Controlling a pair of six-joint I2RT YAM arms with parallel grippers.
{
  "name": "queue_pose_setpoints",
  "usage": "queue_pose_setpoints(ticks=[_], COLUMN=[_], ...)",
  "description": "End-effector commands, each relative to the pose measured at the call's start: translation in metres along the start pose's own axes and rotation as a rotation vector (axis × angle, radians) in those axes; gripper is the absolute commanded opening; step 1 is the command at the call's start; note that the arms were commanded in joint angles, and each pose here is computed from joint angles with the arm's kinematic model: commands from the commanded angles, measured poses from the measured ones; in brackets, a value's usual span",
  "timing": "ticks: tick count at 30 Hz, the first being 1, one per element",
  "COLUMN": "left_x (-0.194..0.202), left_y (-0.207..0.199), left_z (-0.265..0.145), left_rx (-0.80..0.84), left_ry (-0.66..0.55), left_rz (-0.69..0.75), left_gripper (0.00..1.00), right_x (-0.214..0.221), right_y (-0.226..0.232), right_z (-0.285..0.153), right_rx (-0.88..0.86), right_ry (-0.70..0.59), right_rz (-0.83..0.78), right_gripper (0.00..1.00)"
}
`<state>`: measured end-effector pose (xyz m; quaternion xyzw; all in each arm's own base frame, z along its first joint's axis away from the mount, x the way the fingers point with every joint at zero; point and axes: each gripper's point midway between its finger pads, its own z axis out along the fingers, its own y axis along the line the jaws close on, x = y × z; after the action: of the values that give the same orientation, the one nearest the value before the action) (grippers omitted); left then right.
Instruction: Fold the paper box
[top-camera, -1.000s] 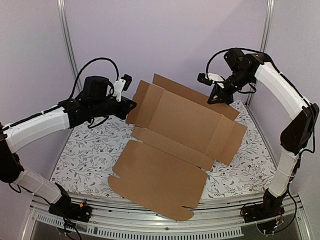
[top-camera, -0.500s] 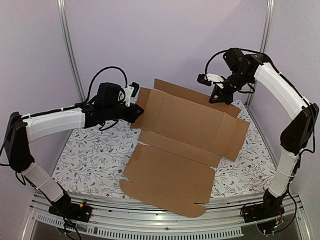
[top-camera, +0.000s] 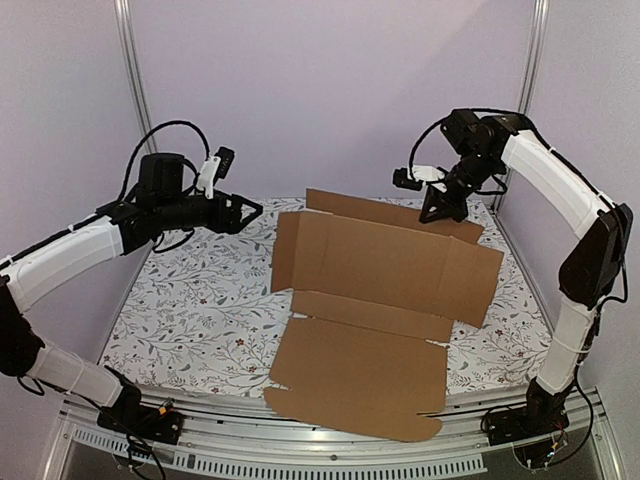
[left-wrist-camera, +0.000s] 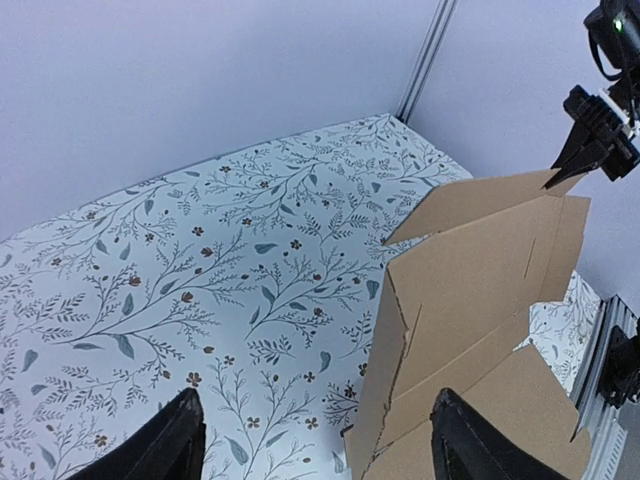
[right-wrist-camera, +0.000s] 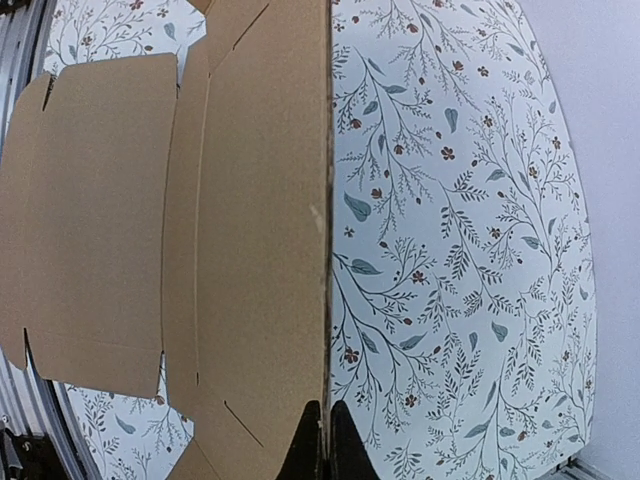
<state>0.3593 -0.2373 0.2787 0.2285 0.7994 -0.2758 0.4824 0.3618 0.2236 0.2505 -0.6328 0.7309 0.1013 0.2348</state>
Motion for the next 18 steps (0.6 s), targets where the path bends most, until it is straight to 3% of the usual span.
queue_pose_setpoints(ticks=[1, 5, 8, 12, 18], left_x=[0.023, 0.039, 0.056, 0.052, 0.073], left_y=[0.028, 0.043, 0.041, 0.036, 0.052], left_z=[0.011, 0.032, 0.047, 0.055, 0.056], left_rx=[0.027, 0.075, 0.12, 0.176, 0.02], left_ry=[-0.034, 0.02, 0.093, 0.011, -0.039], left_rz=[-0.082, -0.107, -0.139, -0.128, -0.217], left_gripper=[0.75, 0.65, 0.64, 0.65, 0.68], right_x=[0.0, 0.003, 0.004, 0.008, 0.011], right_y=[0.015, 0.021, 0.021, 0.021, 0.003], right_z=[-0.019, -0.016, -0.009, 0.005, 0.014], right_rx=[0.003, -0.013, -0.004, -0.022, 0.033], right_ry=[-0.008, -0.018, -0.03, -0.031, 0.005], right_rz=[-0.131, -0.16, -0.14, -0.1, -0.075], right_gripper=[0.0, 0.0, 0.0, 0.0, 0.0])
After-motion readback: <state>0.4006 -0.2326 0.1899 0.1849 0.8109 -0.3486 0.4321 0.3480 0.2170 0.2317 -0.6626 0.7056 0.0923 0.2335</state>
